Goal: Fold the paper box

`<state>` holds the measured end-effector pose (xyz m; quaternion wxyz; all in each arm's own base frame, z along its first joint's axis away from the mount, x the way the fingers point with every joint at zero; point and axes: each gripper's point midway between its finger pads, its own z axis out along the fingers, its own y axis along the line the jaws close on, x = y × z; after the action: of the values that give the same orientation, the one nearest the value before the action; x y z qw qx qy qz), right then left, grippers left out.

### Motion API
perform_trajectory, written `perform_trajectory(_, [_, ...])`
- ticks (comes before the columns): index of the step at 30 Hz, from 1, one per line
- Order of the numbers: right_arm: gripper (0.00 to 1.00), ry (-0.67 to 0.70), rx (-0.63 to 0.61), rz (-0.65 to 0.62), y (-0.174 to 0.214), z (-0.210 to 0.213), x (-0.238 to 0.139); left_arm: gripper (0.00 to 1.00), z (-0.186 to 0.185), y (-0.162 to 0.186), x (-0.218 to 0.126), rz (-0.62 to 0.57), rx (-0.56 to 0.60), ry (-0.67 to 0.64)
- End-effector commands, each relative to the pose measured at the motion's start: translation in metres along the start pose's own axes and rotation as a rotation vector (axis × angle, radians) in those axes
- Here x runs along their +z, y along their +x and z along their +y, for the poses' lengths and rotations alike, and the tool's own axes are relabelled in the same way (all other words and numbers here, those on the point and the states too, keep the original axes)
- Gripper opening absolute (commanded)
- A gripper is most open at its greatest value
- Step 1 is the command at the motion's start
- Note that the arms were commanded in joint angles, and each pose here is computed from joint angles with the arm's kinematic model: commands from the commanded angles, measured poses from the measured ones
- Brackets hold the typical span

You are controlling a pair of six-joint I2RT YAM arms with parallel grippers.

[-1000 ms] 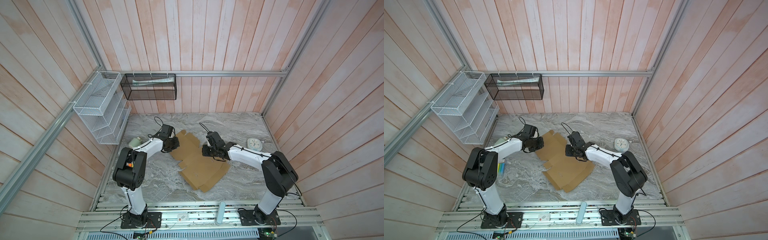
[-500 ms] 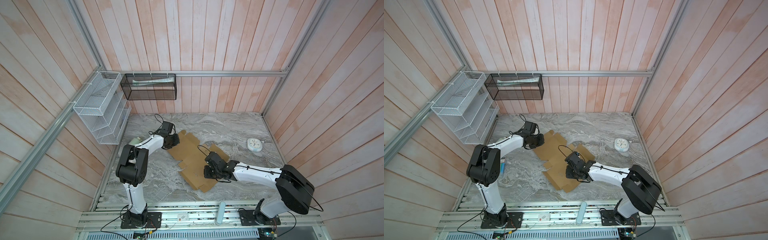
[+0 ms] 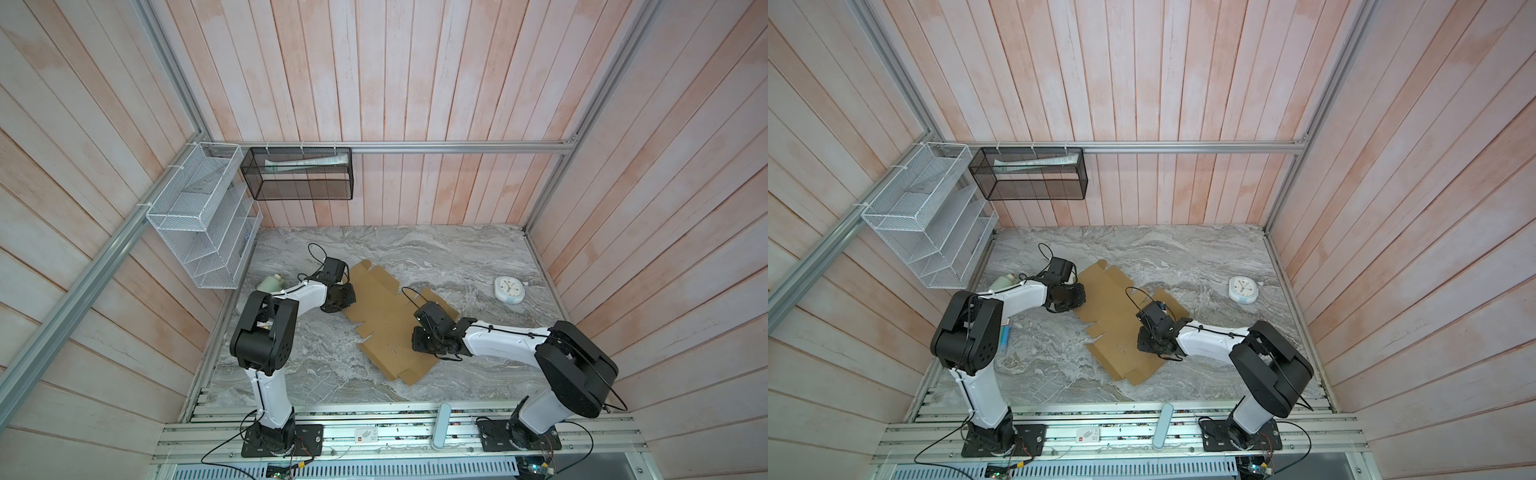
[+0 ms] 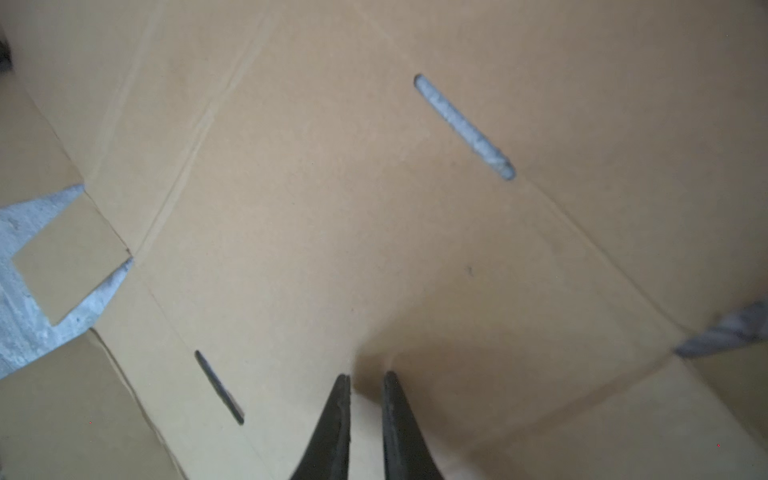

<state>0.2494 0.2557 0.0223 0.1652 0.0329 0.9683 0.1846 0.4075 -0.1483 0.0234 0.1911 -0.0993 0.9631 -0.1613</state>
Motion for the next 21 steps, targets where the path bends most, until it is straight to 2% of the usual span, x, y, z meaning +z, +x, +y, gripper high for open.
perform_trajectory(1, [0.18, 0.048, -0.036, 0.025, -0.005, -0.018, 0.012, 0.00, 0.015, 0.020, 0.001, 0.033, -0.025, -0.043])
perform_trajectory(7, [0.18, 0.083, -0.055, 0.030, -0.030, -0.040, 0.024, 0.00, 0.019, 0.043, -0.002, 0.058, -0.045, -0.038])
perform_trajectory(14, [0.18, 0.092, -0.098, 0.001, -0.084, -0.042, 0.037, 0.00, 0.007, 0.073, -0.004, 0.115, -0.032, 0.014])
perform_trajectory(17, [0.20, 0.098, -0.110, -0.049, -0.112, -0.036, 0.032, 0.00, -0.002, 0.072, -0.012, 0.106, -0.033, 0.040])
perform_trajectory(21, [0.23, 0.080, -0.125, -0.105, -0.137, -0.019, 0.011, 0.00, -0.016, 0.048, -0.030, 0.047, -0.024, 0.060])
